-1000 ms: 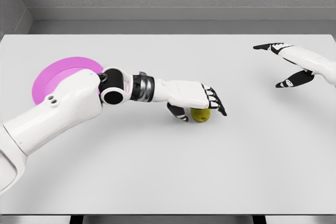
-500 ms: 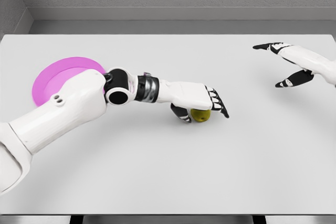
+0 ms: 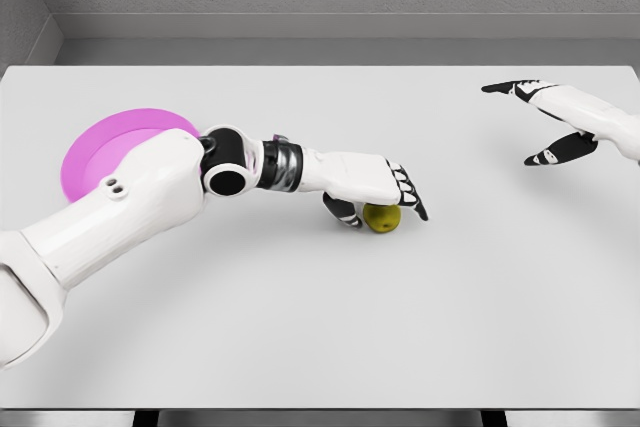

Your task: Put the apple on the plate with both arms

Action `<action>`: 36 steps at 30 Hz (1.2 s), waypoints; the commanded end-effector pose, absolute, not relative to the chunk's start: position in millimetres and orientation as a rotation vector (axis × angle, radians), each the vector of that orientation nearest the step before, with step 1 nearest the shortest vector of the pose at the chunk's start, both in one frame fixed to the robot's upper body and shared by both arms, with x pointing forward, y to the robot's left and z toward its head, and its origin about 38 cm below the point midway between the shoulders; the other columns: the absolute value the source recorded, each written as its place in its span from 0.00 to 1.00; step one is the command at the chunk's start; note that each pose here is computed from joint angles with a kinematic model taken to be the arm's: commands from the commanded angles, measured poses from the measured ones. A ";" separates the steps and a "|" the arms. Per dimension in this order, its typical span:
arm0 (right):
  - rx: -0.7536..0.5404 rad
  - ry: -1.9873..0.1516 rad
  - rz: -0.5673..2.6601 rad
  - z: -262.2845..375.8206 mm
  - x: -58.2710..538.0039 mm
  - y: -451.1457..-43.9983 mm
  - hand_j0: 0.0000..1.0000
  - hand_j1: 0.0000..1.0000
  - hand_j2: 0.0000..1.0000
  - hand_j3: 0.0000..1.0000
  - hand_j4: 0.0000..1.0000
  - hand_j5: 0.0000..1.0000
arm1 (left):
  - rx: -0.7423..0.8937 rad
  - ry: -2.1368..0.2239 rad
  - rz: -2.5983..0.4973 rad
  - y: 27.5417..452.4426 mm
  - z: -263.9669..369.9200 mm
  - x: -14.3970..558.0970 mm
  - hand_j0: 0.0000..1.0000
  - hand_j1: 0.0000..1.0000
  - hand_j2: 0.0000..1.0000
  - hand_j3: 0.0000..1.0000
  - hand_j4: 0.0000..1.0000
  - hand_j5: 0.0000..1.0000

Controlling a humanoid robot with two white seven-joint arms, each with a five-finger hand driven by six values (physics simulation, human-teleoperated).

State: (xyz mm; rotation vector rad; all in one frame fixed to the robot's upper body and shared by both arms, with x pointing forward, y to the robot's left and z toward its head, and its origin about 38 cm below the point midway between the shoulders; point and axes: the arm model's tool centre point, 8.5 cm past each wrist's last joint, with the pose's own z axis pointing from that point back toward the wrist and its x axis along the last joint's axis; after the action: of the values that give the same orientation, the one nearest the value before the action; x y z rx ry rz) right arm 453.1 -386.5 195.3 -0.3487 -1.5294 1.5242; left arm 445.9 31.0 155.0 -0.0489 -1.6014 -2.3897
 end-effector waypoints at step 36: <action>-0.342 -1.529 1.515 193.4 451.9 -387.2 1.00 1.00 1.00 1.00 1.00 1.00 | -0.018 -1.603 -2.424 32.5 166.0 450.4 0.51 0.51 0.51 0.51 0.51 0.51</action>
State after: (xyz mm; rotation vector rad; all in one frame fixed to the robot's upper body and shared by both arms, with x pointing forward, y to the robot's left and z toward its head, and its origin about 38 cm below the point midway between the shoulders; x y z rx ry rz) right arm 452.1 -386.7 193.3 -0.3450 -1.5260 1.5233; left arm 450.8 31.4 166.0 -0.0092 -1.5957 -2.4407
